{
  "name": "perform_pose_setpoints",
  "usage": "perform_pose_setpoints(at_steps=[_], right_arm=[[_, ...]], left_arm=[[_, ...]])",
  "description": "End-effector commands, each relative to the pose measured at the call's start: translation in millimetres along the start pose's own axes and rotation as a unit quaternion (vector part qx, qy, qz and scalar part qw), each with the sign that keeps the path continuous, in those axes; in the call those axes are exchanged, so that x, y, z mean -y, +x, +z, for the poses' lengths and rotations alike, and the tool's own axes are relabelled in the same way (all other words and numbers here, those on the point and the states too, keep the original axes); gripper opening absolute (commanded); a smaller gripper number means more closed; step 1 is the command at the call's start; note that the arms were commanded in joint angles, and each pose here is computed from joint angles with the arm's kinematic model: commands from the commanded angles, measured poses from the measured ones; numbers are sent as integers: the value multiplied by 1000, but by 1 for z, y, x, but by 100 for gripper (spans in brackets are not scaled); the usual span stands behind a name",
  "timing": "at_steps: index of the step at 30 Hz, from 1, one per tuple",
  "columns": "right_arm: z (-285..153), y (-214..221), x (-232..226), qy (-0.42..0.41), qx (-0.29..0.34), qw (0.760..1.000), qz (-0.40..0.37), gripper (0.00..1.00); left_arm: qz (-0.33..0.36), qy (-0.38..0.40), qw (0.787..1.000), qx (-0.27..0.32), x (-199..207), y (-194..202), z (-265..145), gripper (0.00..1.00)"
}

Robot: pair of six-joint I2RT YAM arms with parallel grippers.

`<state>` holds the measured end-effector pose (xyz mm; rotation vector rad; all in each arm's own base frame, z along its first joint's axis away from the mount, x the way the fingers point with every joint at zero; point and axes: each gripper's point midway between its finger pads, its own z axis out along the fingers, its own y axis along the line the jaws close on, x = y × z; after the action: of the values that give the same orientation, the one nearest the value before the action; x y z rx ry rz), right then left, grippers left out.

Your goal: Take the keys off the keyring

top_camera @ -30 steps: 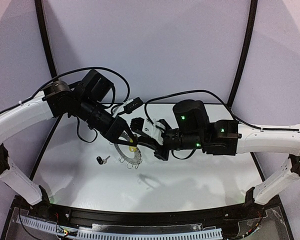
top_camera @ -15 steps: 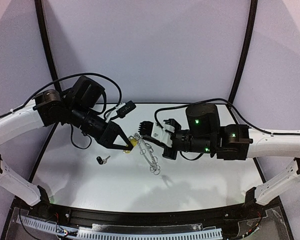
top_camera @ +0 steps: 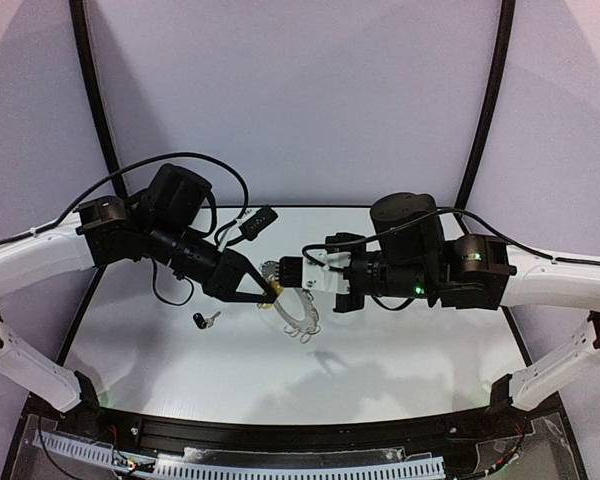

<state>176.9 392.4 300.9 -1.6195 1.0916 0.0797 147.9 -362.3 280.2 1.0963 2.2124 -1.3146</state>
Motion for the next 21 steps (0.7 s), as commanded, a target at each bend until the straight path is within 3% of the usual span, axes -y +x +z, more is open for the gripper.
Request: perform_pose_setpoints(at_steps=[1, 7, 9, 15, 18, 21], right_arm=[[-11, -12, 29, 55, 15, 998, -5, 0], [-22, -19, 26, 57, 47, 995, -73, 0], [-29, -25, 22, 53, 70, 989, -119, 0], [-46, -36, 13, 21, 104, 982, -153, 0], [-52, -40, 5, 17, 130, 972, -194, 0], [-52, -41, 7, 43, 137, 966, -216, 0]], left_arm=[[12, 31, 999, 0, 19, 3, -9, 1], [-6, 17, 999, -28, 5, 13, 2, 4], [-2, 23, 999, -35, 6, 15, 4, 15], [37, 15, 999, -31, 15, 10, -11, 42], [72, 0, 997, -3, 28, -2, -32, 48], [91, -3, 996, 24, 40, -17, -48, 47]])
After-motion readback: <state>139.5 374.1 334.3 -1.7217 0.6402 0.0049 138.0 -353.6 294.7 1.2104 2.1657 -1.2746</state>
